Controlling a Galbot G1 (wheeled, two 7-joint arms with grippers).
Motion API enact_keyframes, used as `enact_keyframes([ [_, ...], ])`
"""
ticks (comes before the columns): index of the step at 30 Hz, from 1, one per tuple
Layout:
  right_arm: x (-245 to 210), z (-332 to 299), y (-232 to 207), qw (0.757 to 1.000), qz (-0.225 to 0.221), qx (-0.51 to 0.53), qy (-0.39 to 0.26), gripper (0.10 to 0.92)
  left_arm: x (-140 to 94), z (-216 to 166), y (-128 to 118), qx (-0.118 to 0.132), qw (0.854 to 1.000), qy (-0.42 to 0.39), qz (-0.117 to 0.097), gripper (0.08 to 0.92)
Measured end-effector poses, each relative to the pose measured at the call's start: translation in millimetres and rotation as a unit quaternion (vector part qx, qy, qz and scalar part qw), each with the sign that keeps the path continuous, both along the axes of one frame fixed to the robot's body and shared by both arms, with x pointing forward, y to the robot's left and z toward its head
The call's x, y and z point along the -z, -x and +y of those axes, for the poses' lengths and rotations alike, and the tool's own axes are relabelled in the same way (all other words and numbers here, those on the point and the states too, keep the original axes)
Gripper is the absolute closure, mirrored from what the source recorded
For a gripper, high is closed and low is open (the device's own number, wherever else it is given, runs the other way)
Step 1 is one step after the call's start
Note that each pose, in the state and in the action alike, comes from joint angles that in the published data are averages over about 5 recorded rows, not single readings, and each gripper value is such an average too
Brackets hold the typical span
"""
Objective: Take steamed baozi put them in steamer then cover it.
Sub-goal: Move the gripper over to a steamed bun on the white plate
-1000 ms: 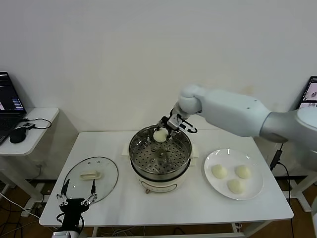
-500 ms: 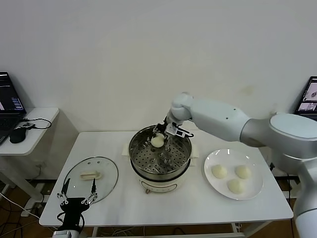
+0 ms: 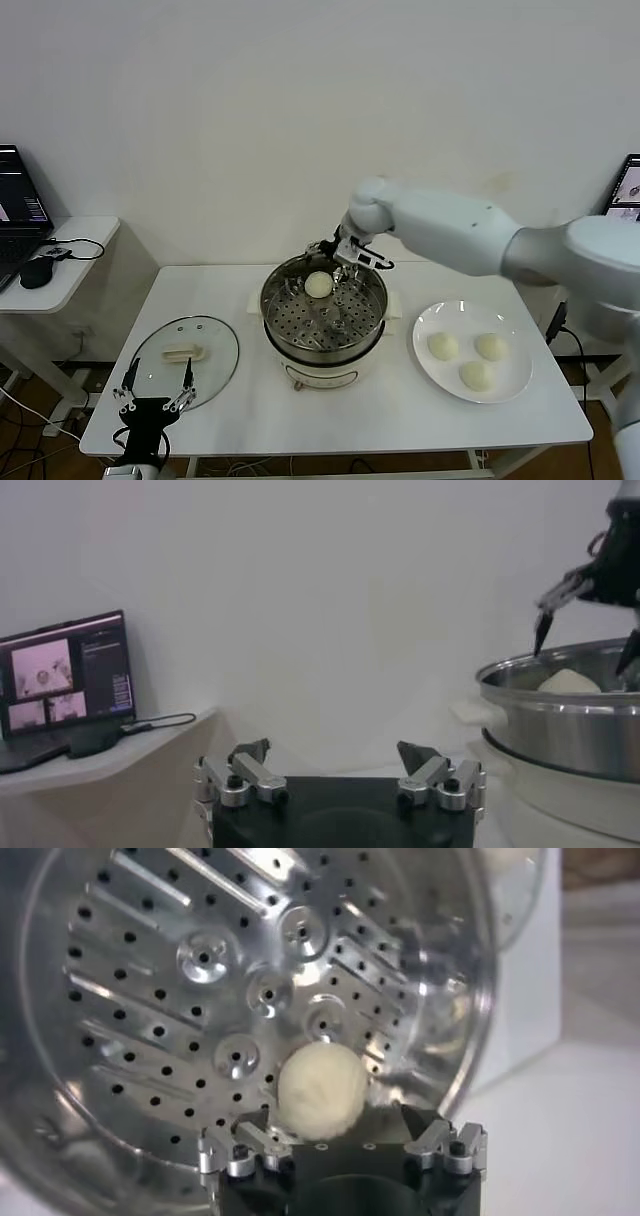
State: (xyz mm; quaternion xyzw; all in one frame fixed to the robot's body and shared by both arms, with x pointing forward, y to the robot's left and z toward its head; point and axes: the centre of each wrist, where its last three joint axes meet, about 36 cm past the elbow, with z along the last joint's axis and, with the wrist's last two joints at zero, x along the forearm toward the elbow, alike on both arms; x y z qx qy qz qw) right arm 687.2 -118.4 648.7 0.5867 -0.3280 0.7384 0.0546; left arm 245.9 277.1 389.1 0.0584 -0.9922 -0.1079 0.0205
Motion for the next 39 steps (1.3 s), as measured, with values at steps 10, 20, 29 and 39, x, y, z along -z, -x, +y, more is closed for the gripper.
enact_keyframes([
  [10, -40, -96, 51, 0.980, 0.029, 0.195, -0.032, 0.200, -20, -1, 0, 0.002, 1.000, -0.012, 0.019, 0.177],
  [20, -8, -194, 110, 0.944, 0.064, 0.321, -0.034, 0.199, -23, -2, -2, 0.011, 0.999, -0.025, 0.034, 0.177],
  [29, 46, -230, 131, 0.924, 0.092, 0.369, -0.028, 0.199, -20, 0, -4, 0.008, 0.999, -0.027, 0.041, 0.177],
  [39, 102, -250, 121, 0.910, 0.101, 0.402, -0.026, 0.199, -16, 6, -4, 0.002, 0.998, -0.034, 0.050, 0.177],
])
